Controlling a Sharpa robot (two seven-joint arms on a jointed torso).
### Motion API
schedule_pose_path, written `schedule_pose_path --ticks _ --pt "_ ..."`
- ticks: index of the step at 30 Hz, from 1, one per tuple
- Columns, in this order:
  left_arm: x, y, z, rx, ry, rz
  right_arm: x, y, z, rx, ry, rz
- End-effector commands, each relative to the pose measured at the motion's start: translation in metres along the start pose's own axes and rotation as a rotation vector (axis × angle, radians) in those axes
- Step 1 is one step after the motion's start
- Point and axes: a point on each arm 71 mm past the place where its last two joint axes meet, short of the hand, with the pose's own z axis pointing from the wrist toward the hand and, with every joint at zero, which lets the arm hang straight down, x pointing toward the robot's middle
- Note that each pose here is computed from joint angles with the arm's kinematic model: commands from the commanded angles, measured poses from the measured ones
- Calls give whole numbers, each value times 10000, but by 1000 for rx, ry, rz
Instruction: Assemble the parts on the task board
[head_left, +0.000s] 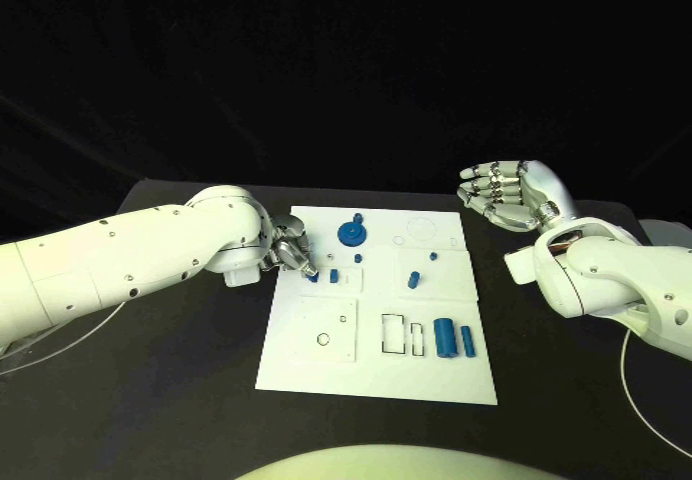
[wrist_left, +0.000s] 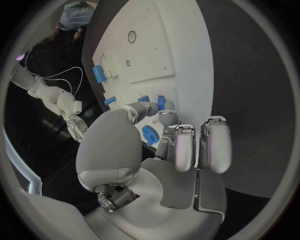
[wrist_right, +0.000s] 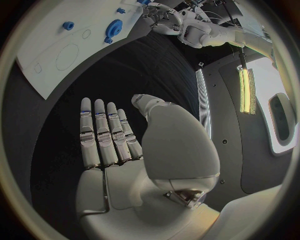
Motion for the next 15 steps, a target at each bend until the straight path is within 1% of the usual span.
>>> schedule_pose_path --ticks 1,8,15 --pt "120 -57 36 10 99 23 8 14 0 -10 2 -1" --pt "135 -108 68 11 117 34 11 20 0 -12 0 -1" --pt "131 -123 77 11 112 32 8 21 0 -12 0 -1"
